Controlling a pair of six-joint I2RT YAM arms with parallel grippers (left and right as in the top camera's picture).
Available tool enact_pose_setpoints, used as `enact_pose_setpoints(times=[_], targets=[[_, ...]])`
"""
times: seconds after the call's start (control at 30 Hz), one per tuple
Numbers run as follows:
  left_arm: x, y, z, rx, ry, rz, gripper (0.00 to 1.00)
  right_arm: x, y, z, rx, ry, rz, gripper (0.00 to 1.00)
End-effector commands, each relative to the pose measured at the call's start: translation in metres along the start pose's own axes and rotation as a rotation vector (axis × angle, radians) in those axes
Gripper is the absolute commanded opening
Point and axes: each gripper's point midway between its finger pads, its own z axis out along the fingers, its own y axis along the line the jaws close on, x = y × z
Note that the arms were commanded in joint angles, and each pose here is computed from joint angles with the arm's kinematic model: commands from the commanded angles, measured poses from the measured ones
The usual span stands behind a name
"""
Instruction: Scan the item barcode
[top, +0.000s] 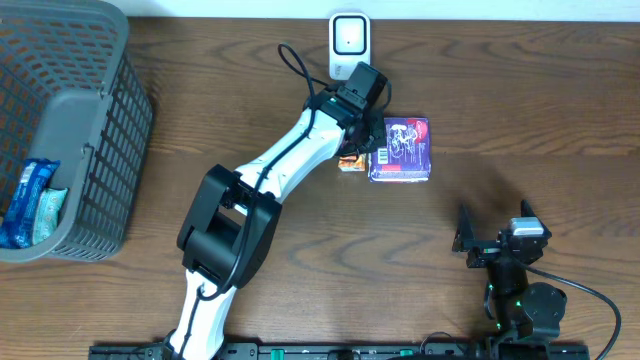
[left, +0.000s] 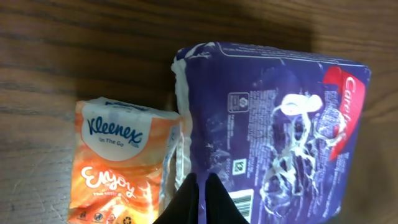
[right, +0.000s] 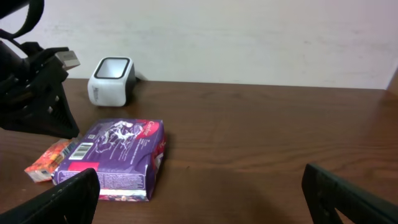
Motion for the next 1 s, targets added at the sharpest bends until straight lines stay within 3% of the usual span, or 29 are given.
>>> enact_pose_setpoints(times=[0.0, 0.7, 0.97], targets=[[0.002, 0.017, 0.017, -0.056, 0.006, -0.022, 0.07, 0.001, 0.000, 0.000, -0.001, 0.000, -0.015, 0.99], [0.018, 0.005, 0.038, -0.051, 0.022, 0.018, 0.08, 0.001, 0.000, 0.000, -0.001, 0.000, -0.015, 0.99], [-0.007, -0.009, 0.018, 0.005, -0.045, 0.019, 0.07, 0.001, 0.000, 0.000, -0.001, 0.000, -0.015, 0.99]])
